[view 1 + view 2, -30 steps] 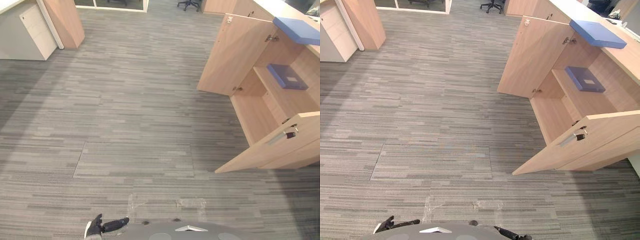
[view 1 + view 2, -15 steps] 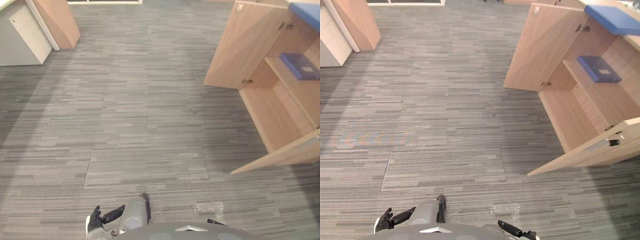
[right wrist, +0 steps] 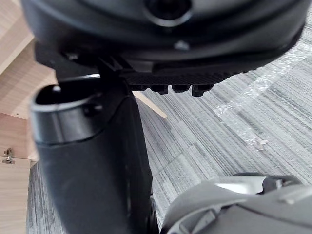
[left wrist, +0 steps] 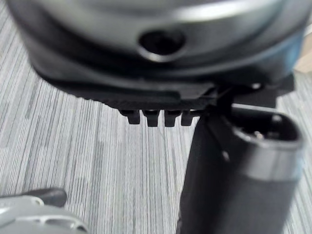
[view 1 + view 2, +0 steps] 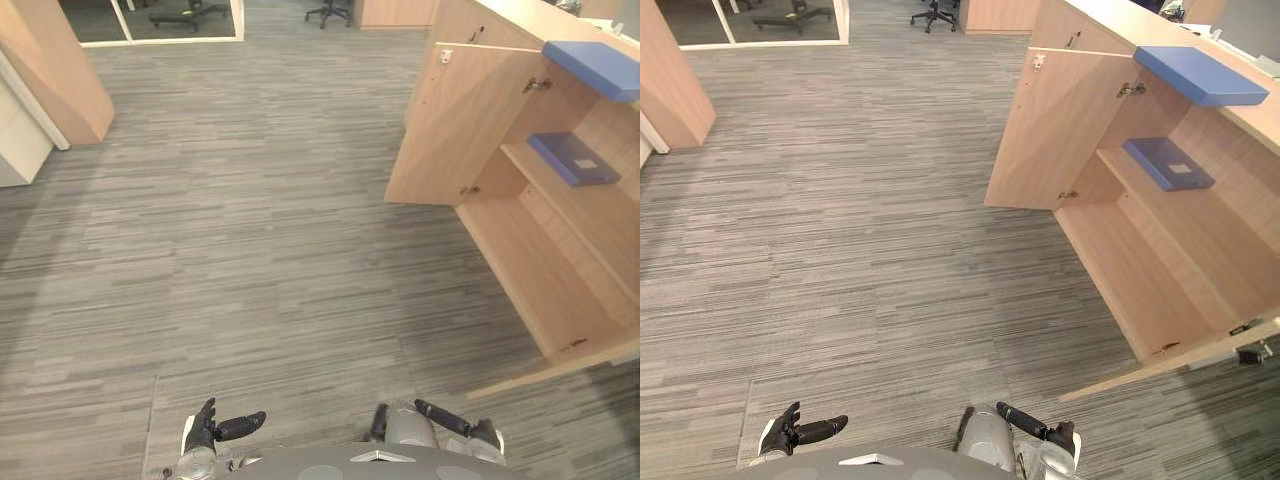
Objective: Walk over to the cabinet, pick up the folder, carry it to the office cabinet, place the folder inside the office cabinet, then close the office cabinet door
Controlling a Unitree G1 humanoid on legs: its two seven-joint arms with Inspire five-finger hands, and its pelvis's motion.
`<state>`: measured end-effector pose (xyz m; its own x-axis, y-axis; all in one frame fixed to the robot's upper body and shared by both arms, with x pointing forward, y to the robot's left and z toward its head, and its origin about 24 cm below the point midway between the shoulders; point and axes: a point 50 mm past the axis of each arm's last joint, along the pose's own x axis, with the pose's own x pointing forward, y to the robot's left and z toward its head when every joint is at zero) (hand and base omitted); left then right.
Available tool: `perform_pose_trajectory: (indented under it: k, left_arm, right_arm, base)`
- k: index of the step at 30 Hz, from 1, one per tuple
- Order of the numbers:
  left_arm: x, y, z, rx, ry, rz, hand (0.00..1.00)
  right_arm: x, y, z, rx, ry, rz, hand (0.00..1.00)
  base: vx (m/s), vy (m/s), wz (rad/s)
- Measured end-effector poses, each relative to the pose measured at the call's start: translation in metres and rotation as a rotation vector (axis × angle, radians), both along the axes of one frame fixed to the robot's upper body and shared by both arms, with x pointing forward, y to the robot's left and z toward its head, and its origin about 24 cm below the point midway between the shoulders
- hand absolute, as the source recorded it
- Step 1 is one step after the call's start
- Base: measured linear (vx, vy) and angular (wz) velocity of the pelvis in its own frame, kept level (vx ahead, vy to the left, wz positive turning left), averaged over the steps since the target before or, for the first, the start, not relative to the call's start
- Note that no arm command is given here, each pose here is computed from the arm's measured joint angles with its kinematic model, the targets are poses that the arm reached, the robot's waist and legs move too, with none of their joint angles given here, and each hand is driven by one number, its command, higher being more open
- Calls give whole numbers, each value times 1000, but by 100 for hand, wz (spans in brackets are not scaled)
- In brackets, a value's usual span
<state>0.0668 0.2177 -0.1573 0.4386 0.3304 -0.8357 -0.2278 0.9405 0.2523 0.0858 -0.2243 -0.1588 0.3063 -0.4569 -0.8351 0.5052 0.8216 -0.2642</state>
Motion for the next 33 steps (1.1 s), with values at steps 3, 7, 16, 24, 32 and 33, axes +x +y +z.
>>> perform_pose_trajectory:
  k: [3,7,16,24,32,33]
  left_arm:
    - [0,-2,-3,-3,17,40,100]
    - [0,-8,-4,-12,16,82,100]
    - [14,4,7,-8,-118,294,100]
    - [3,-7,0,-53,-76,344,100]
    - [-15,-1,-8,-119,17,327,100]
    - [-17,0,-9,-125,24,323,100]
  right_arm:
    - [7,-3,2,-12,-12,30,100]
    - [13,-5,3,-21,-12,44,100]
    - [1,5,-2,-30,67,85,100]
    - [4,14,-4,15,54,25,100]
    - [9,14,-2,77,-26,-33,100]
    - [9,14,-2,83,-30,-30,100]
  base:
    - [415,-310,10]
    - [322,-310,5]
    - [283,-202,-5]
    - [316,150,-92]
    - [312,303,-116]
    - [186,214,-76]
